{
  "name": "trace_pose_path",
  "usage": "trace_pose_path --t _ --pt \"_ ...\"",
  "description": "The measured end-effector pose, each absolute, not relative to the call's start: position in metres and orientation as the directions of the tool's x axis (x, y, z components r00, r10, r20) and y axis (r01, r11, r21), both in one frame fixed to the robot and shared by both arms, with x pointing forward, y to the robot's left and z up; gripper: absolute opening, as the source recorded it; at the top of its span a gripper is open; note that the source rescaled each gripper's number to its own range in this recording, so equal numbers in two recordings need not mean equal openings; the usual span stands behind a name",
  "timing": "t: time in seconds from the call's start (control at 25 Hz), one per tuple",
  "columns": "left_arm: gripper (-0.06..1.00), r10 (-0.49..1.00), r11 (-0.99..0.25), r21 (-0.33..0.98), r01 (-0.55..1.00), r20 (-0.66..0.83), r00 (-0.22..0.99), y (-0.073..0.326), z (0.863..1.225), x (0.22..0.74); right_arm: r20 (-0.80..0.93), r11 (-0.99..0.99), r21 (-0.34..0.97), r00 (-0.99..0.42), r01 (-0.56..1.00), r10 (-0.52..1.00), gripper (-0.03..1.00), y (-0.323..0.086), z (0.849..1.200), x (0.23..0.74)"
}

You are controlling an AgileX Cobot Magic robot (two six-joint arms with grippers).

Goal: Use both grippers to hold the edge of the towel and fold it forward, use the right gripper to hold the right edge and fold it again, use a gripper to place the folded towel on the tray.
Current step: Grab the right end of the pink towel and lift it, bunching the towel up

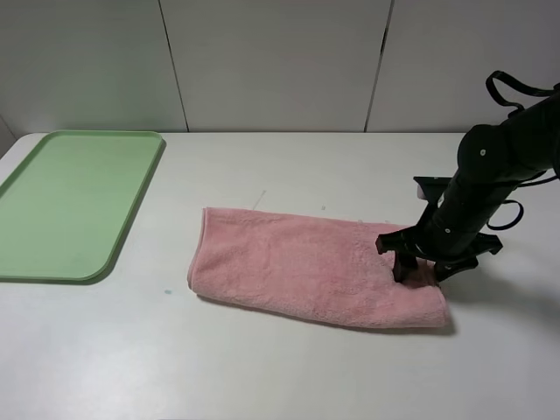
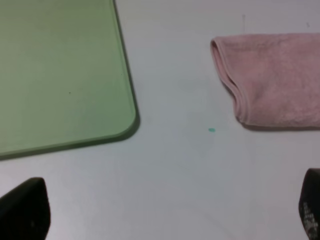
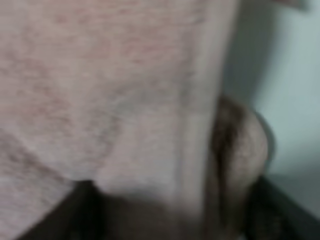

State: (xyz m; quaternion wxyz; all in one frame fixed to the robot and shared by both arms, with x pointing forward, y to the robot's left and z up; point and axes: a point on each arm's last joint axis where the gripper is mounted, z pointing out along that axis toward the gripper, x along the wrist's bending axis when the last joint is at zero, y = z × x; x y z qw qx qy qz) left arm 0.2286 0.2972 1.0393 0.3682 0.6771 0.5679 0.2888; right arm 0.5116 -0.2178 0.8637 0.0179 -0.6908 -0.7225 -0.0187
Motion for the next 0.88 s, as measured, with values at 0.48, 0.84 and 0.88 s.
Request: trace_pose_path --t 0.48,0.84,0.88 --pt "1.00 0.982 -0.084 0.828 0.555 -0.027 0.188 0.2972 1.0393 0.2283 0.094 -0.020 -0.011 0.021 1.000 0.995 0.05 -0.2129 0.8636 0.5112" --pt "1.00 0.982 -0.084 0.828 0.555 -0.027 0.188 0.2972 1.0393 0.2283 0.033 0.041 -0.002 -0.041 0.999 0.999 0.05 -0.2186 0.8681 0.5112" --pt "1.00 0.982 -0.084 0.828 0.555 -0.027 0.188 0.2972 1.0393 0.2283 0.018 0.051 -0.002 -0.051 0.999 0.999 0.05 -0.2202 0.8698 0.5102"
